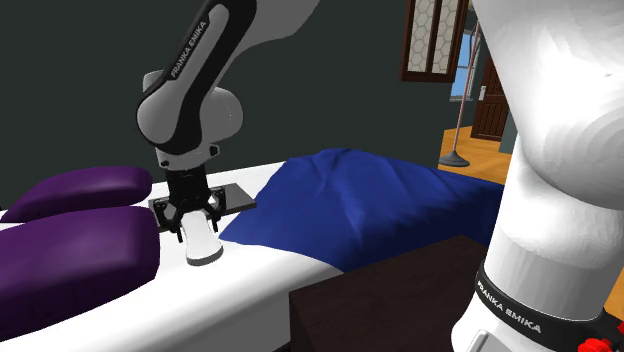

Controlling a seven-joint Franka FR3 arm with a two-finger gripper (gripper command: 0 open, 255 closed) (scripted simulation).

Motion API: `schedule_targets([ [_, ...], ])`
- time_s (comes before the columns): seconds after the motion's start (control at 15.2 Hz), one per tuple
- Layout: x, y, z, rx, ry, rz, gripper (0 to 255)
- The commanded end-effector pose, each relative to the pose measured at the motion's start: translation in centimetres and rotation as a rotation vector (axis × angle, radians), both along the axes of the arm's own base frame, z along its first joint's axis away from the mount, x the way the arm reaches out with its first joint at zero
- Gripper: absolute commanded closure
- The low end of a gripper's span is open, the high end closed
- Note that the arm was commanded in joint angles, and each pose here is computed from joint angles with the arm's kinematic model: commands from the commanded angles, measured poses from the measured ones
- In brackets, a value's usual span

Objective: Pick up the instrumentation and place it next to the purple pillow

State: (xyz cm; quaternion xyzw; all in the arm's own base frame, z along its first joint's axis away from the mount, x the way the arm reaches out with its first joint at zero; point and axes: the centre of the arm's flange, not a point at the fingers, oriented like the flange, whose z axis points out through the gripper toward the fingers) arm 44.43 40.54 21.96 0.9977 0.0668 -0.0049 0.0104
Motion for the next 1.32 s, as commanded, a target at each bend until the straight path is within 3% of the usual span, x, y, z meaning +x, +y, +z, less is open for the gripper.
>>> schedule_targets([
  [0.0,-0.1,0.1,-1.0,0.001,-0.001,0.000,255],
  [0.99,-0.1,0.1,-9.0,0.001,-0.001,0.000,255],
  [1.25,-0.1,0.1,-9.0,0.001,-0.001,0.000,255],
])
